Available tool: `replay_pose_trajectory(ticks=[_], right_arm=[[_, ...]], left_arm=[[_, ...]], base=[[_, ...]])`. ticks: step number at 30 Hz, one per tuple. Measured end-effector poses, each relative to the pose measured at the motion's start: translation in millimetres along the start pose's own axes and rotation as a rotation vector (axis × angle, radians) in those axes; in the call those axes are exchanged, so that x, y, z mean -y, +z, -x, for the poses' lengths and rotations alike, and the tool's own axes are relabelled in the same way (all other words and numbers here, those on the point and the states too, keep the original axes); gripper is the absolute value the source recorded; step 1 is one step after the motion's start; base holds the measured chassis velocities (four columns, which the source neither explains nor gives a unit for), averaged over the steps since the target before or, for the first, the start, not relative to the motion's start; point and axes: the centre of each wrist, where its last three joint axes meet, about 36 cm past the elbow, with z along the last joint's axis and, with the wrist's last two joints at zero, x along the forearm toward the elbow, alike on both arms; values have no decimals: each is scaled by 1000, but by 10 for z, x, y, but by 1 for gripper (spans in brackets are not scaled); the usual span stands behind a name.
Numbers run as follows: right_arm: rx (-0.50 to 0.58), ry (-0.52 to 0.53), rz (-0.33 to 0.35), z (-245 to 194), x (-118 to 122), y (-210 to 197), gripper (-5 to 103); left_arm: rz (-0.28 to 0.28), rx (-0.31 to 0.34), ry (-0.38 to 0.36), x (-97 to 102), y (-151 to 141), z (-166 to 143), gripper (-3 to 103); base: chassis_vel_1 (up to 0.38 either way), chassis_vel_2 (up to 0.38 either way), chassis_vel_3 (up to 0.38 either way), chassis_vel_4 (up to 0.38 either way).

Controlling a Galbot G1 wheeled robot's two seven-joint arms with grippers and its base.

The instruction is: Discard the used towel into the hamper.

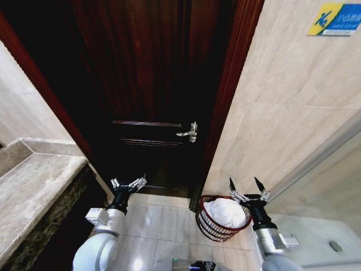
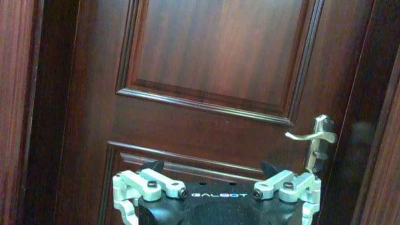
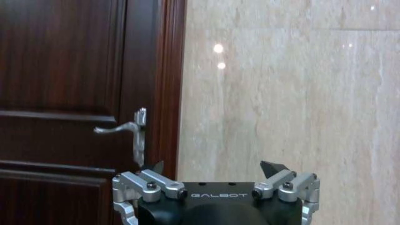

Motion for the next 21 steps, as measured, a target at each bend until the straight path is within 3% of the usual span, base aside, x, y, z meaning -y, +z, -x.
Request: replay_pose_trajectory(ticks=[21], right_arm=[[66, 5, 37, 26, -48, -247, 100]], left_arm=[[0, 0, 0, 0, 0, 0, 100]], base=[[0, 0, 0, 0]])
